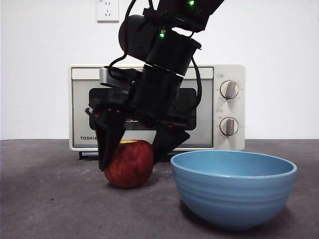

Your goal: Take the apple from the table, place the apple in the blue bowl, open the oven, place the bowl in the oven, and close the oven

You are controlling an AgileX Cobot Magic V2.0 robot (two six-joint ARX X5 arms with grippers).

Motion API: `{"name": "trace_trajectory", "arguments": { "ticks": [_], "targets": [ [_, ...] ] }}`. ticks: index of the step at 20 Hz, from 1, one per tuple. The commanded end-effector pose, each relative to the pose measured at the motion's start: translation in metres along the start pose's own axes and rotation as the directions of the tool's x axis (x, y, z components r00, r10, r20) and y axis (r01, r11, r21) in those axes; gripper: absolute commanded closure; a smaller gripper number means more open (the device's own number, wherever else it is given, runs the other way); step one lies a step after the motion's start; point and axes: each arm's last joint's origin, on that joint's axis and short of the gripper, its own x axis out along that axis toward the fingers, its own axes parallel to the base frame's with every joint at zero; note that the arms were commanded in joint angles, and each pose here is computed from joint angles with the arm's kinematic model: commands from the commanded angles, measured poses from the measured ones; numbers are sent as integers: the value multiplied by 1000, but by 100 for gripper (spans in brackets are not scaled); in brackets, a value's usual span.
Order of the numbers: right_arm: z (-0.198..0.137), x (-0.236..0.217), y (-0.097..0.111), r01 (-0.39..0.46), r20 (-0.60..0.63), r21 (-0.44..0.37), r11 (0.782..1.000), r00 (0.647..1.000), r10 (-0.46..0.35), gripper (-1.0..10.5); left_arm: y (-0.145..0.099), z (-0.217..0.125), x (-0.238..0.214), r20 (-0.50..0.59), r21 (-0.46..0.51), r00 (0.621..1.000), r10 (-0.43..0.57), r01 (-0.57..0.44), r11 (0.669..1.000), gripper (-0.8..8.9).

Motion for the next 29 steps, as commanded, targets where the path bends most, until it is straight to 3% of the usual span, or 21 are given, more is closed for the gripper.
{"name": "trace_trajectory", "arguments": {
  "ticks": [1,6,11,20,24,29],
  "targets": [
    [3,4,5,-2,-9,8,1000,1000,2,593,-3,5,-3,19,29,1000,-8,8,1000,806],
    [9,-4,8,-8,14,5,1000,1000,8,628,-3,5,-3,22,32,1000,-9,8,999,806],
    [19,-54,16,-20,89,-11,1000,996,21,628,-3,5,-3,23,33,1000,-9,8,999,806],
    [-22,-167,23,23,157,-35,999,987,-17,628,-3,6,-3,28,38,1000,-10,9,999,806],
    [-61,-163,17,30,134,-30,999,991,-25,628,-3,6,-3,28,38,1000,-10,9,999,806],
    [-102,-125,7,24,79,11,1000,997,-25,628,-3,6,-3,28,38,1000,-10,9,999,806]
  ]
}}
